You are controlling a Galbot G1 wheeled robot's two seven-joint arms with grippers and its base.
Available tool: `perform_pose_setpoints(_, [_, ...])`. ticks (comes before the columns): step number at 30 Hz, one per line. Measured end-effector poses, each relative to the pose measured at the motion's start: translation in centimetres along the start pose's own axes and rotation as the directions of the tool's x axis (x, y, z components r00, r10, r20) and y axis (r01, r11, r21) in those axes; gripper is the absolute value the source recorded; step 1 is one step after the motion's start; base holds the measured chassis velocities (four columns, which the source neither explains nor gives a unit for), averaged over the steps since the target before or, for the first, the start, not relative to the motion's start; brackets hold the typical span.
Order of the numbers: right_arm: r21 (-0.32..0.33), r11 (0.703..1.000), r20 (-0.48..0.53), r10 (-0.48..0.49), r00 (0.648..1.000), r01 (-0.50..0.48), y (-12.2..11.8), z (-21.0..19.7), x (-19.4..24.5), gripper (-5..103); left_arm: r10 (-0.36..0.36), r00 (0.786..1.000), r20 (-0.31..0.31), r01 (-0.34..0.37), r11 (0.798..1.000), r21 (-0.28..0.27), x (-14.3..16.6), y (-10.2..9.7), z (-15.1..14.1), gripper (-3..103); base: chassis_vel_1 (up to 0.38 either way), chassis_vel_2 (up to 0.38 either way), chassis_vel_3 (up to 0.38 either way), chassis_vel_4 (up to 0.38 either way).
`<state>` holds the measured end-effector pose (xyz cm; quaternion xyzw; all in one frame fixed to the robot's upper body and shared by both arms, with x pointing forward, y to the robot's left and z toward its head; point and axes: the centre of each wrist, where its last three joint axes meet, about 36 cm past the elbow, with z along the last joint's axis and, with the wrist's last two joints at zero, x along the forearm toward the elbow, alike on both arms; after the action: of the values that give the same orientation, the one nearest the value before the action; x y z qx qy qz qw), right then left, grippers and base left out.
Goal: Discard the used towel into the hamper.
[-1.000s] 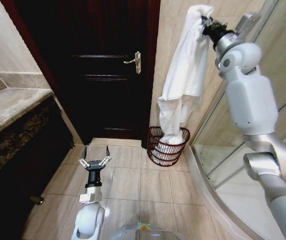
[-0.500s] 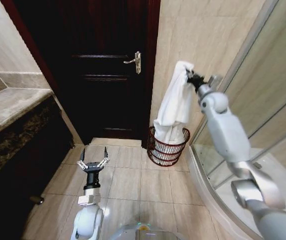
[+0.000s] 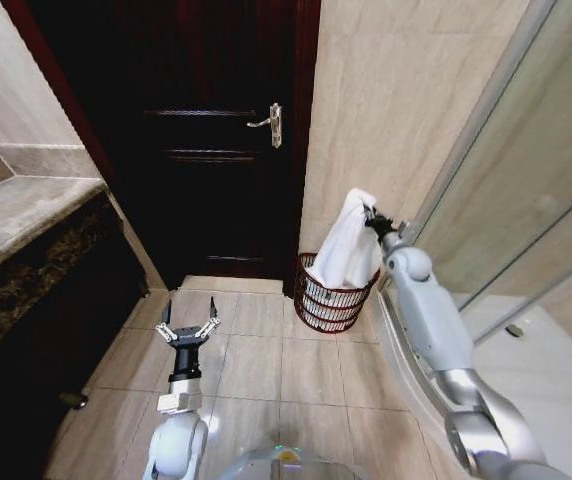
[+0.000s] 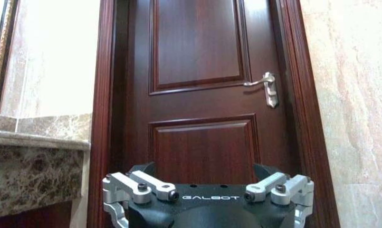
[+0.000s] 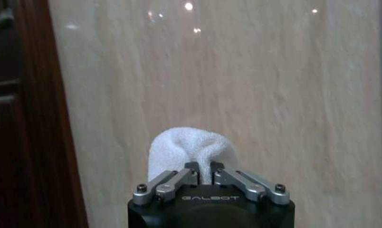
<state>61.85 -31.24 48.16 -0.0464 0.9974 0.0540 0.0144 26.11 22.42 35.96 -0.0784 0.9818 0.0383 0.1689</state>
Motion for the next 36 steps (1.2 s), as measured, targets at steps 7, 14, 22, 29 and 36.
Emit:
perform_pose_setpoints(7, [-0.014,1.000,-0.013,0.014,1.000,-0.014,-0.3,2.0,0.7,9,-0.012,1.000,-0.003,0.012,1.000,0.010,0.0,0.0,0.2,100,0.000,0.000,0.000,0.000])
perform_pose_setpoints(14, [-0.018,1.000,0.015,-0.001,1.000,0.001,0.9,1.9,2.9,9,-0.005,1.000,-0.014,0.005,1.000,0.027,-0.1,-0.6,0.6,100,0.000,0.000,0.000,0.000])
perform_pose_setpoints(22, [-0.022,1.000,0.017,0.022,1.000,-0.022,0.5,2.8,3.5,9,0.008,1.000,-0.025,-0.007,0.999,0.035,0.2,-1.0,0.6,100,0.000,0.000,0.000,0.000])
perform_pose_setpoints(29, [-0.010,1.000,0.025,0.014,1.000,-0.014,0.5,2.5,3.7,9,0.012,1.000,-0.021,-0.011,0.999,0.041,0.1,-1.5,0.7,100,0.000,0.000,0.000,0.000])
perform_pose_setpoints(36, [-0.007,1.000,0.026,0.015,1.000,-0.014,0.5,2.7,3.9,9,0.011,1.000,-0.019,-0.011,0.999,0.033,0.1,-1.2,0.6,100,0.000,0.000,0.000,0.000])
